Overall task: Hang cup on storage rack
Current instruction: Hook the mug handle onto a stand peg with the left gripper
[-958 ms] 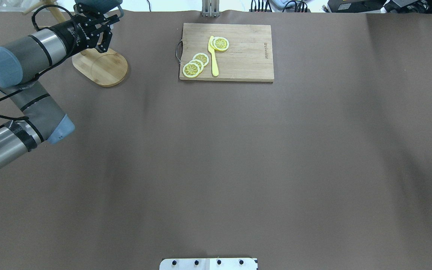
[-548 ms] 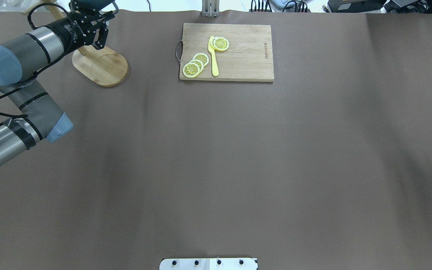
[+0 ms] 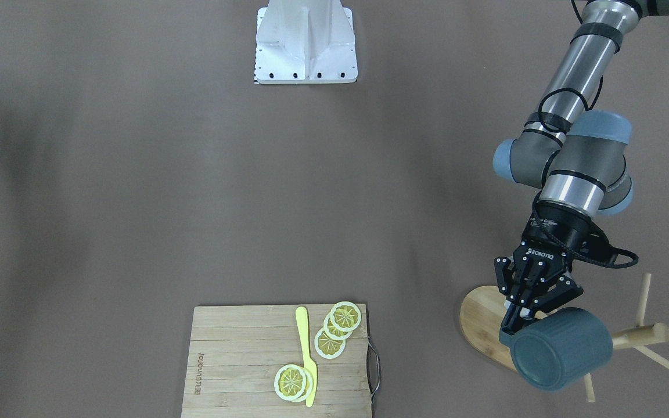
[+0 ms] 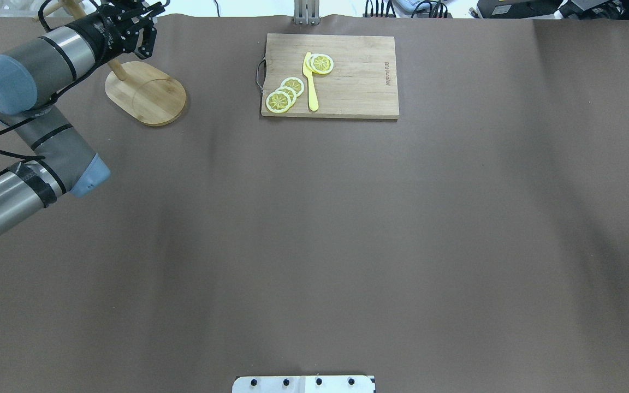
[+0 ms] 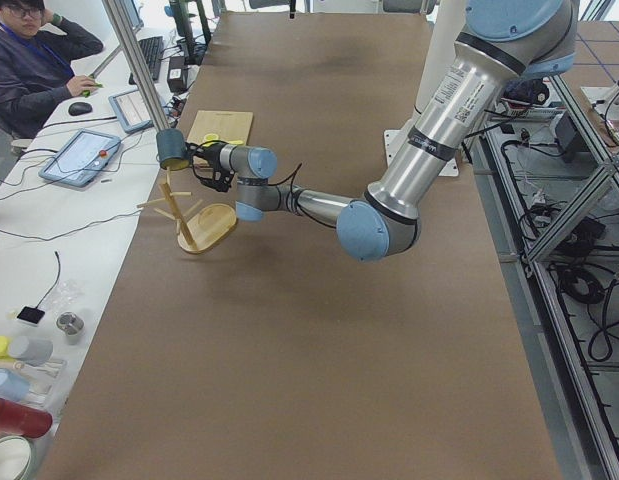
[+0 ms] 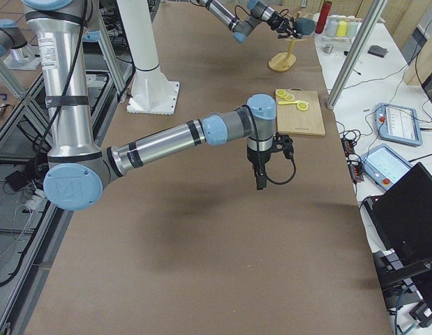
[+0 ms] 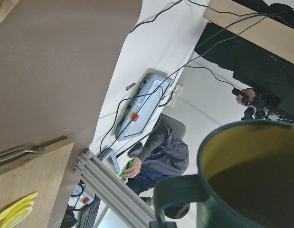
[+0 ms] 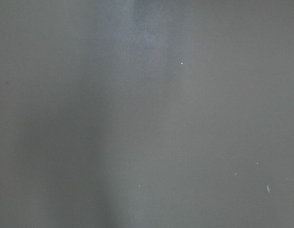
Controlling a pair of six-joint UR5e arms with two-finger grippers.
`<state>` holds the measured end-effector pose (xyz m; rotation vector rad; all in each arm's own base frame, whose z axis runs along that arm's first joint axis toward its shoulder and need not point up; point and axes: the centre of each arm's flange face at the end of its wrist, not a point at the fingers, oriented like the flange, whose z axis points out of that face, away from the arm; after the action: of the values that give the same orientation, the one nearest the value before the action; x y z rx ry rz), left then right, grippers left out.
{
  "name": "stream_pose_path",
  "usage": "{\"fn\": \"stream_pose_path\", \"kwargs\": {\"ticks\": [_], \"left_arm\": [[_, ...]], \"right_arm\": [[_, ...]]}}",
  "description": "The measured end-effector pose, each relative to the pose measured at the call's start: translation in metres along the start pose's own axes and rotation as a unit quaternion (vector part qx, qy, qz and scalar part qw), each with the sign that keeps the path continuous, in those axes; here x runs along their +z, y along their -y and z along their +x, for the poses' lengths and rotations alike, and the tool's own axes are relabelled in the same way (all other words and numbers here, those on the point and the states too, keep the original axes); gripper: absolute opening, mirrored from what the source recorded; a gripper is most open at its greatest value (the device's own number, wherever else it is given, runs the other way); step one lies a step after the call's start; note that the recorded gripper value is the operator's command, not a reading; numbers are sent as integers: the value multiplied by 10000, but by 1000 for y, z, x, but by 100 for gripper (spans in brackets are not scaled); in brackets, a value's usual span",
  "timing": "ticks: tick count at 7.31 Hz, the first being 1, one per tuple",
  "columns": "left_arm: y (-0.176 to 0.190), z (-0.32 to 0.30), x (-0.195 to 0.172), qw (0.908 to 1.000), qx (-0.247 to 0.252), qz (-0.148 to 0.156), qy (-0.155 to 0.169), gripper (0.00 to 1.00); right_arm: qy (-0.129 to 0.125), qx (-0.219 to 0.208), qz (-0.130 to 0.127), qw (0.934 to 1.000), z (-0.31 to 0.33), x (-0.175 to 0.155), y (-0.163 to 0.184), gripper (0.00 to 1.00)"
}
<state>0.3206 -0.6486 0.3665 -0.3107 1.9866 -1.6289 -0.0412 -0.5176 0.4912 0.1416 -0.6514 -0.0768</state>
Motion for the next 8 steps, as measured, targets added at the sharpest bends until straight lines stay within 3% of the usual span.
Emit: {"fn": "stream_pose_path", "kwargs": {"ticks": [3, 8], "left_arm": [[19, 5, 0, 9999, 17, 137, -2, 0], [42, 0, -13, 9999, -45, -10, 115, 0]], "right_arm": [[-1, -5, 0, 10000, 0, 0, 0, 100], [-4, -6, -1, 10000, 0, 0, 0, 100]]}}
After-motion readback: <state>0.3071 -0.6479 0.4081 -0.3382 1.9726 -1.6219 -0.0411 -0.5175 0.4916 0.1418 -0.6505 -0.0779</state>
